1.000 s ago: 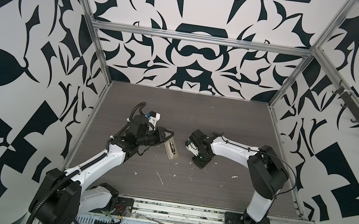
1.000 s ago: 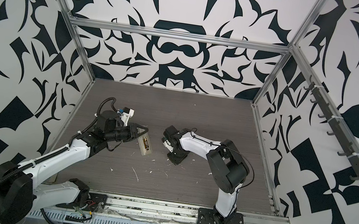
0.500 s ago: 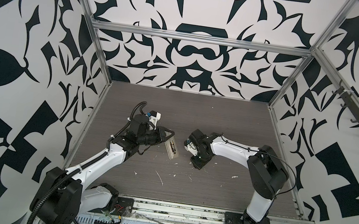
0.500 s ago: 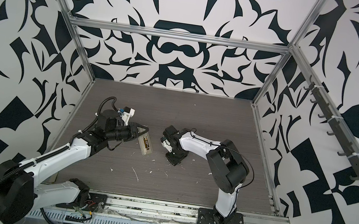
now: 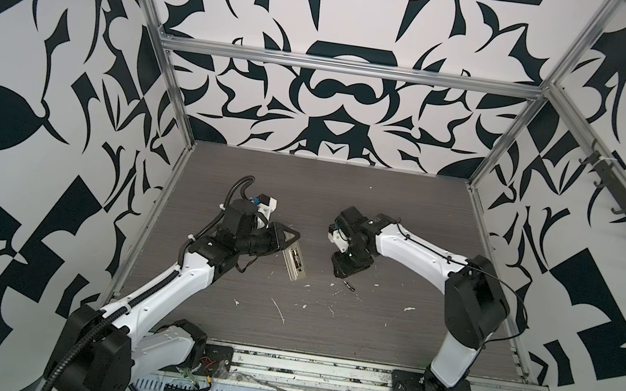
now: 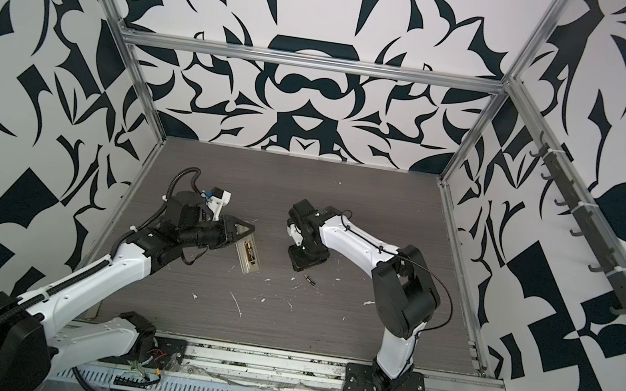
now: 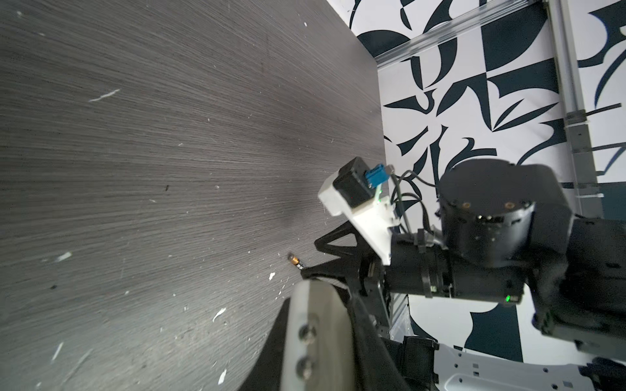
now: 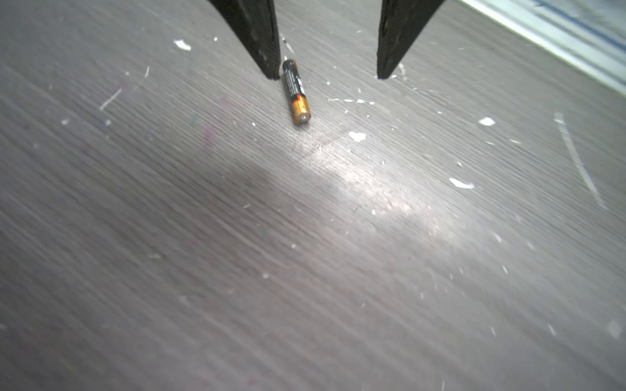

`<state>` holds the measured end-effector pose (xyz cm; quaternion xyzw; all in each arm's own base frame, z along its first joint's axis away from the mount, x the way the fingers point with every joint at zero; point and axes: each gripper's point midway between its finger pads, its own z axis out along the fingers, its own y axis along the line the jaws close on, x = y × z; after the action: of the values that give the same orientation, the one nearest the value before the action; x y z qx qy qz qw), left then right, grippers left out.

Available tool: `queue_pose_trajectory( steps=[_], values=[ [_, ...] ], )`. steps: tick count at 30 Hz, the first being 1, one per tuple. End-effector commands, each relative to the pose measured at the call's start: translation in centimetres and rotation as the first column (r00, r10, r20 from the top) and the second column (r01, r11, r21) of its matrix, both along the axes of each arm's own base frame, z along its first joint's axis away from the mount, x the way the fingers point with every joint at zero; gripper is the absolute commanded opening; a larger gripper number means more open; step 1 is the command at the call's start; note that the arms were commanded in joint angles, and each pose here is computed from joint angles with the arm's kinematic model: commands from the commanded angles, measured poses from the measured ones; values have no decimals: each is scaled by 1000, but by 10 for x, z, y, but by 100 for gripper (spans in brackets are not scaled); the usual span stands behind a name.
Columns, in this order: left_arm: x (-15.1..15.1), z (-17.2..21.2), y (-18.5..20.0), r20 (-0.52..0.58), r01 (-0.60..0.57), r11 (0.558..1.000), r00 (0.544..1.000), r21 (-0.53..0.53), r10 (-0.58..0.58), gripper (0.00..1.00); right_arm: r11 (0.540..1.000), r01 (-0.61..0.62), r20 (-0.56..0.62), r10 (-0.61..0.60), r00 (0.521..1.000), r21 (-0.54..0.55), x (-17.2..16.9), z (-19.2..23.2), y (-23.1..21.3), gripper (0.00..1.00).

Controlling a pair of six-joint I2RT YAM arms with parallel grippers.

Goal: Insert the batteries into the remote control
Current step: 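Move the right gripper away from the remote toward the second AA battery, then lower the open right gripper over the AA battery on the table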

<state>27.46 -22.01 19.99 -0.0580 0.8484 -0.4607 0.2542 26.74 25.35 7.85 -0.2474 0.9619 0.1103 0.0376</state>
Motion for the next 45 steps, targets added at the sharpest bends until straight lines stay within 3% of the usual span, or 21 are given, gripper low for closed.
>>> queue_pose_trajectory(
  steps=[1, 6, 12, 15, 18, 20, 25, 29, 31, 35, 45],
  values=[
    [0, 17, 9, 5, -52, 998, 999, 16, 52, 0, 985, 123, -39, -119, 992, 120, 0, 44, 12, 51],
    [-2, 25, 21, -4, -110, 993, 994, 51, 110, 0, 916, 301, -127, -277, 953, 263, 5, 67, 35, 56],
    [9, 22, 23, -6, -90, 992, 996, 90, 91, 0, 756, 579, -266, -516, 814, 306, 9, 75, 39, 69],
    [15, 24, 22, 21, -73, 991, 997, 113, 71, 0, 663, 705, -270, -652, 709, 250, 11, 70, 25, 75],
    [15, 25, 23, 27, -43, 990, 999, 135, 40, 0, 496, 842, -287, -792, 539, 213, 7, 57, 13, 79],
    [10, 20, 27, 18, -22, 983, 1000, 185, 19, 0, 415, 888, -278, -845, 456, 197, 3, 50, 12, 81],
    [-4, 19, 31, 59, 5, 979, 998, 206, -17, 0, 329, 941, -183, -923, 338, 78, -8, 38, 6, 84],
    [-10, 26, 32, 97, 17, 981, 995, 196, -36, 0, 219, 976, -165, -963, 214, -11, -12, 22, 0, 82],
    [-10, 29, 30, 113, 19, 983, 993, 181, -40, 0, 199, 979, -147, -971, 189, -54, -15, 16, -2, 81],
    [-9, 33, 29, 135, 25, 985, 990, 172, -48, 0, 112, 990, -160, -982, 97, -84, -17, -1, -2, 79],
    [-7, 27, 24, 130, 58, 982, 988, 181, -82, 0, 24, 989, -160, -987, 0, -144, -19, -21, -9, 78]
  ],
)
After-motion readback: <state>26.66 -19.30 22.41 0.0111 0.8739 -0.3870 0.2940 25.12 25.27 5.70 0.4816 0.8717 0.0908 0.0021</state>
